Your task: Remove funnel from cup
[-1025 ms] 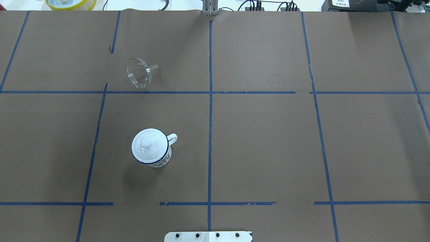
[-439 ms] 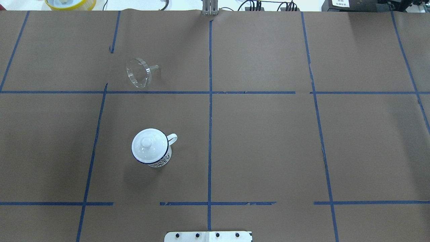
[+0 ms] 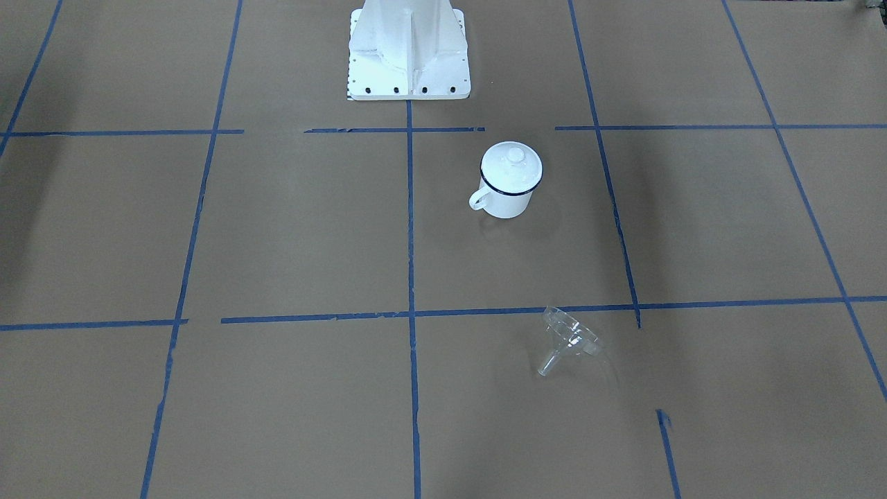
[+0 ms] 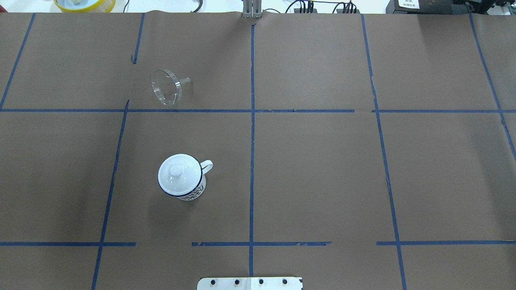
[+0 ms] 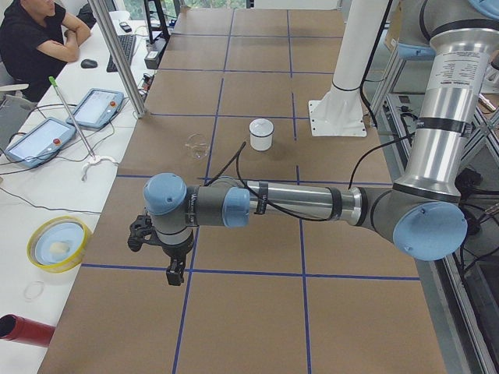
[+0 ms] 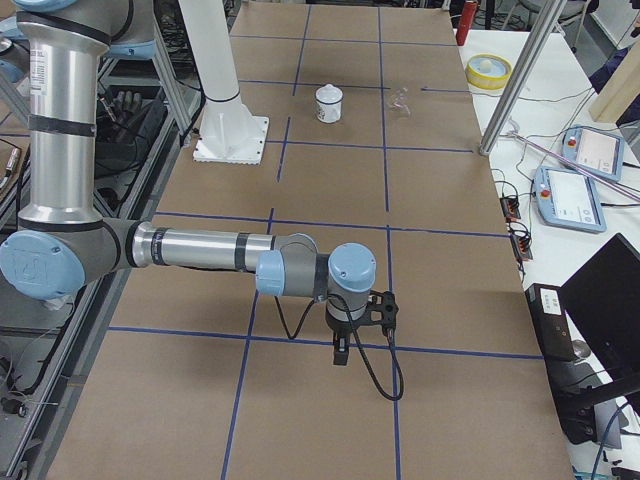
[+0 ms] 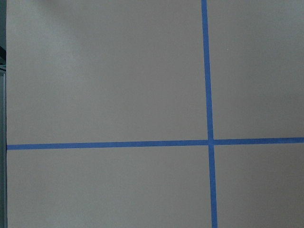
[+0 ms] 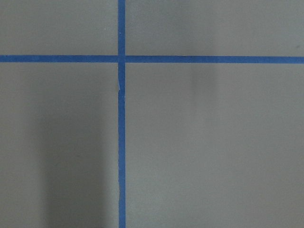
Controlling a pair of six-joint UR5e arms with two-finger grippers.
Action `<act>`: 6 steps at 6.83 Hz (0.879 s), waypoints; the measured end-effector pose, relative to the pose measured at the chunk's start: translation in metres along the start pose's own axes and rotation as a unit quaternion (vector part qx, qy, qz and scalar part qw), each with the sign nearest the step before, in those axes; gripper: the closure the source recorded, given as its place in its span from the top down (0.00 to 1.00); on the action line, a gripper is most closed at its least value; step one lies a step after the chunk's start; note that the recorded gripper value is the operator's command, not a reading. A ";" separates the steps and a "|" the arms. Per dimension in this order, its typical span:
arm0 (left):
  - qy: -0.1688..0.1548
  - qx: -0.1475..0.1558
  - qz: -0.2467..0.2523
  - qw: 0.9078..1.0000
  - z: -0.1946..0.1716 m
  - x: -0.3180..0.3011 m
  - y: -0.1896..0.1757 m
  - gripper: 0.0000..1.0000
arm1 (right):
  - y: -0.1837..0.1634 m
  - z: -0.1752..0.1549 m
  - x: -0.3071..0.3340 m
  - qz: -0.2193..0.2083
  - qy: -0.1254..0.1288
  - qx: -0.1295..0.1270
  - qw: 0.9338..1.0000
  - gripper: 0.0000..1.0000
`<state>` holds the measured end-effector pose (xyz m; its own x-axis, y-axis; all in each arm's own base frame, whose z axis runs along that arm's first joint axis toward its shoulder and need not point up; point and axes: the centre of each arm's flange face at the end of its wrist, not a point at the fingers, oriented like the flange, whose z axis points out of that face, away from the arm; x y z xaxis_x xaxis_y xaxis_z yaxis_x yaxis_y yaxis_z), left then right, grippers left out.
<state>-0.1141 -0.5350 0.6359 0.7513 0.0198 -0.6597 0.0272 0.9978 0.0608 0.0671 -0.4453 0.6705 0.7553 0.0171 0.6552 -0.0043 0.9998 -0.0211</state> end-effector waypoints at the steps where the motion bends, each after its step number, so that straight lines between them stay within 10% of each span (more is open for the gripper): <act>1: 0.017 -0.003 -0.004 1.000 0.007 -0.002 0.015 1.00 | 0.000 0.000 0.000 0.000 0.000 0.000 1.000 1.00; 6: 0.014 -0.014 -0.011 1.000 0.024 -0.011 0.048 1.00 | 0.000 0.000 0.000 0.000 0.000 0.000 1.000 1.00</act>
<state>-0.1055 -0.4889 0.6640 0.7316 -0.0005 -0.6818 0.0240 0.9994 0.0250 0.0672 -0.4453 0.6707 0.7553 0.0173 0.6552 -0.0043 0.9998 -0.0214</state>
